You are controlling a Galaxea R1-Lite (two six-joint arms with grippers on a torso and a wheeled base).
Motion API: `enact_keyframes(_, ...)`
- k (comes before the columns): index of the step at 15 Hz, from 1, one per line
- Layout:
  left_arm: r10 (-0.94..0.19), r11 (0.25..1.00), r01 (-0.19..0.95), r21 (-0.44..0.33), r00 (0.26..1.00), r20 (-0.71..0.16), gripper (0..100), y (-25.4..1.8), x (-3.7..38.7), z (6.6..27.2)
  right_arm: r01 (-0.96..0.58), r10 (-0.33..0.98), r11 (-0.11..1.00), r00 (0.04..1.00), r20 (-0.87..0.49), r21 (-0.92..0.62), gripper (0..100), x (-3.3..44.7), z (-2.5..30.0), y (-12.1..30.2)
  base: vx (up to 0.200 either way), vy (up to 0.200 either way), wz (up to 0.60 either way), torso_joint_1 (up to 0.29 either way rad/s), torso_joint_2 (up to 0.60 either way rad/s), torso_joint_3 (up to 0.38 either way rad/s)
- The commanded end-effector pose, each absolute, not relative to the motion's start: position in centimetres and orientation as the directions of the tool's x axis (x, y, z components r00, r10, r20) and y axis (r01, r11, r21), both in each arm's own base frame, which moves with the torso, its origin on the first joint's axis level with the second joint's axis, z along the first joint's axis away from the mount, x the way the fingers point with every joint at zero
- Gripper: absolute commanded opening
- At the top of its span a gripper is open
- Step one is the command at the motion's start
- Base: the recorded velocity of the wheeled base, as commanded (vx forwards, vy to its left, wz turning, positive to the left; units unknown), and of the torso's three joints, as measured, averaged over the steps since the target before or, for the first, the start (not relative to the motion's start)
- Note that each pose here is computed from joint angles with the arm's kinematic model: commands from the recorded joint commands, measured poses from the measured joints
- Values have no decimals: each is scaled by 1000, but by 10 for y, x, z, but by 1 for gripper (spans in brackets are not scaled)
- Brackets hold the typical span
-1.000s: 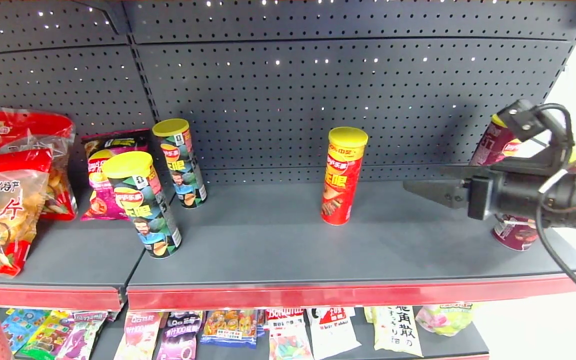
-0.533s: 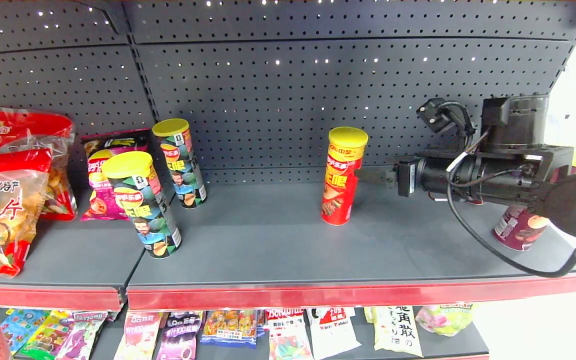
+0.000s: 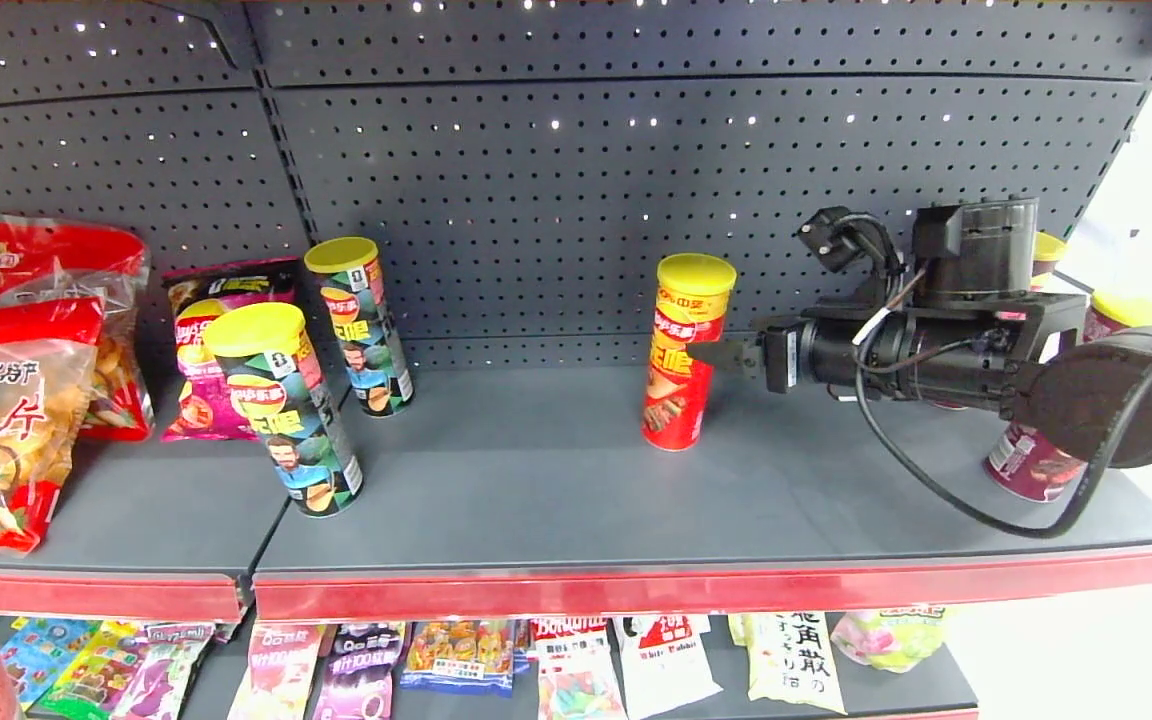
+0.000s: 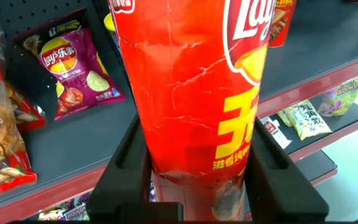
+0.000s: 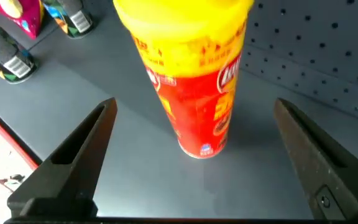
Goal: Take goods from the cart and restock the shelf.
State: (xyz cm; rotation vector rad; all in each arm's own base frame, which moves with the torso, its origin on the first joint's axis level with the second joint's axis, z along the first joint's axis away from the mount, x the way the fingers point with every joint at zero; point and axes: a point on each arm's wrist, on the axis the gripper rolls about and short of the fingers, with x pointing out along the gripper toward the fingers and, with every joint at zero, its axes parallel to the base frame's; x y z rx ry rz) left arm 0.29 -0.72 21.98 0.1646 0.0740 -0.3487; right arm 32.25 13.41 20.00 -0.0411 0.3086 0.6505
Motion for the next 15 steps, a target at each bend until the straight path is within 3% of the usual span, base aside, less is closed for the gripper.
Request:
enact_keyframes(1, -334, 926, 346, 149, 937, -99, 0, -7, 3, 221, -606, 594, 794, 752, -286, 56, 100, 330, 194, 139, 0, 0, 0, 0, 0, 0)
enact_keyframes(12, -330, 928, 339, 151, 940, -87, 0, -7, 1, 223, -599, 588, 799, 766, -262, 41, 100, 361, 186, 162, 0, 0, 0, 0, 0, 0)
enact_keyframes(13, -331, 928, 341, 149, 939, -89, 0, -7, 2, 223, -600, 587, 799, 765, -264, 39, 0, 365, 181, 164, 0, 0, 0, 0, 0, 0)
enact_keyframes(15, -331, 928, 341, 149, 939, -89, 0, -7, 2, 223, -609, 598, 792, 763, -247, 37, 0, 365, 184, 164, 0, 0, 0, 0, 0, 0)
